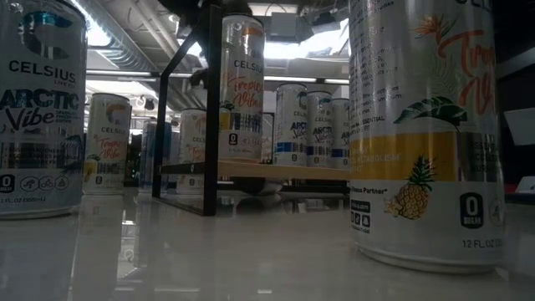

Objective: Place canned beverage on shelf
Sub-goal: Put the blue soda can on the shelf

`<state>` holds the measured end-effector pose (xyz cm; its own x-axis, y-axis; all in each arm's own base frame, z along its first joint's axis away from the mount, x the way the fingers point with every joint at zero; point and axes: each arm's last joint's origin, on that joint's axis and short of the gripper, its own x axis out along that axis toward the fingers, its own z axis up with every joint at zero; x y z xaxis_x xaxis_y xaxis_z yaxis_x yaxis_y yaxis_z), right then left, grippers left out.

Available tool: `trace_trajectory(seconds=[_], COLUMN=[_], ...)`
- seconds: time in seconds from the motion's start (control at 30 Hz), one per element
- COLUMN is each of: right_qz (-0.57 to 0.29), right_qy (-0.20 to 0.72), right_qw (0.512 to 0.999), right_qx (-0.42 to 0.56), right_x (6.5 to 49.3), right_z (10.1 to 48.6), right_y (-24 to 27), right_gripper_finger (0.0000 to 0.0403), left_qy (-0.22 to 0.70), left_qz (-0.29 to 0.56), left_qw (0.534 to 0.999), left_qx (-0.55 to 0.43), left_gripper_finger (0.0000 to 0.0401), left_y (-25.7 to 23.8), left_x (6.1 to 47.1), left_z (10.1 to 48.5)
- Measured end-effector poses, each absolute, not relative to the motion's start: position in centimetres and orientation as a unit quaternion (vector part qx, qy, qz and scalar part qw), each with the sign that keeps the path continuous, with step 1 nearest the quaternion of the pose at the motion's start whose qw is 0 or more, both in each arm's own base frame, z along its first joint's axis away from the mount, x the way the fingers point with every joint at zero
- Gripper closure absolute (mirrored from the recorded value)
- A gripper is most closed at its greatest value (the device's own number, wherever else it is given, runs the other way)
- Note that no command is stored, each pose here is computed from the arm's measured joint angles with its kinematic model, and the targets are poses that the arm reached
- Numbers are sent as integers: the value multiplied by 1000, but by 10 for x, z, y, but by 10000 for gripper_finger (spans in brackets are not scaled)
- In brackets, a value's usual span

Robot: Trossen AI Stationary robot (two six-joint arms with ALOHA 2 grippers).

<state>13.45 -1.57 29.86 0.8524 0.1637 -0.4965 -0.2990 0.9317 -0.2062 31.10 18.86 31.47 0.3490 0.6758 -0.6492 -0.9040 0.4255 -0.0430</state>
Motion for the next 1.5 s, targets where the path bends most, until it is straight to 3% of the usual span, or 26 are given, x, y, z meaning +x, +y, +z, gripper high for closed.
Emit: trace_trajectory(seconds=[0.63,1.03,1.5], right_qz=[121,121,121], right_qy=[243,243,243], right_qw=[952,952,952], right_qx=[-140,-139,-139], right_x=[134,134,134], right_z=[299,299,299], right_y=[-16,-16,-16], right_gripper_finger=[33,33,33], left_qy=[184,182,177], left_qz=[444,365,326], left_qw=[862,901,906], left_qx=[-161,-150,-204], left_gripper_finger=[187,187,187], left_y=[141,78,17], left_x=[333,353,360], left_z=[406,412,406])
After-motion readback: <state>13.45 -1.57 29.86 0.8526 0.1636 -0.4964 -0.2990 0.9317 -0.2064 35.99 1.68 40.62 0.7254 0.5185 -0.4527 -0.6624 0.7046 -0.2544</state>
